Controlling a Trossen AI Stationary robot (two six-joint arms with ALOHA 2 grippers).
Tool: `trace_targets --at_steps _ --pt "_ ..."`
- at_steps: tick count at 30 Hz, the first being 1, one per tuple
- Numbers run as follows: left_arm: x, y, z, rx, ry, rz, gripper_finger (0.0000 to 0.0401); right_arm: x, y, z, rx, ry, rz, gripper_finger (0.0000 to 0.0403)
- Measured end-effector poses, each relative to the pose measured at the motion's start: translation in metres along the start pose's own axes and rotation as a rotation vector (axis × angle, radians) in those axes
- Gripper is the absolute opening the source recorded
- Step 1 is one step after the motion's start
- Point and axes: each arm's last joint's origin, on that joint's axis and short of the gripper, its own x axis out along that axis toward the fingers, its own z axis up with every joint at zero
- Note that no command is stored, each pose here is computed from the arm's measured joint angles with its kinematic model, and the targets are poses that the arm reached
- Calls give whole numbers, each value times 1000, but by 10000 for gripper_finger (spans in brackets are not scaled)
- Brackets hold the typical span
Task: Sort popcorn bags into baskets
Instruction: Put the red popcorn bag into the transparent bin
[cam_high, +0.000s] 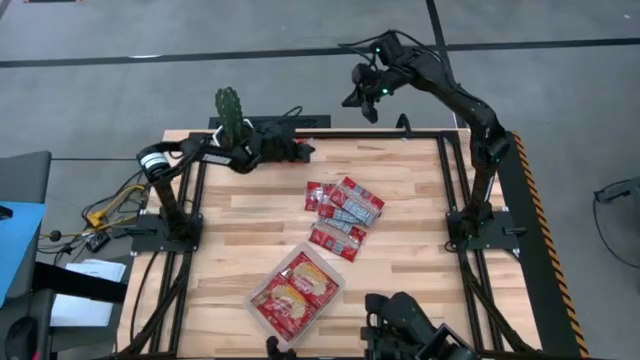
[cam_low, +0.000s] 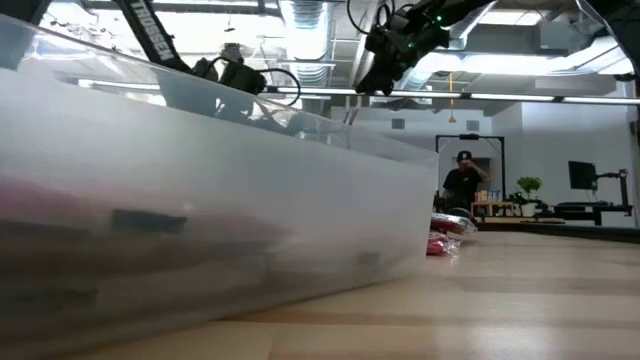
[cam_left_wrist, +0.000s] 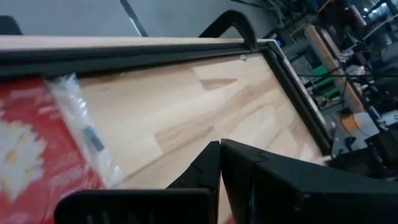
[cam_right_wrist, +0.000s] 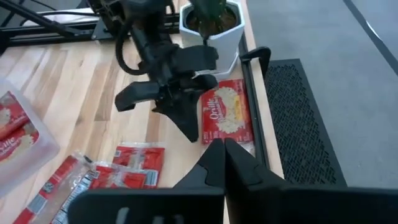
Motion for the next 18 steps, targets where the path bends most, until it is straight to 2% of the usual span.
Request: trace_targets --at_steps 5,8,11,15,18 --pt "7 12 10 -14 -2 14 0 -4 3 1 6 6 3 9" --pt "6 20 16 -57 9 88 0 -4 3 -1 20 20 4 13" --pt "3 32 11 -100 85 164 0 -4 3 -1 18 20 2 15" --pt "2 34 9 -169 155 136 0 -3 5 0 12 19 3 10" --pt "-2 45 3 -220 189 240 0 -2 5 0 11 19 4 9"
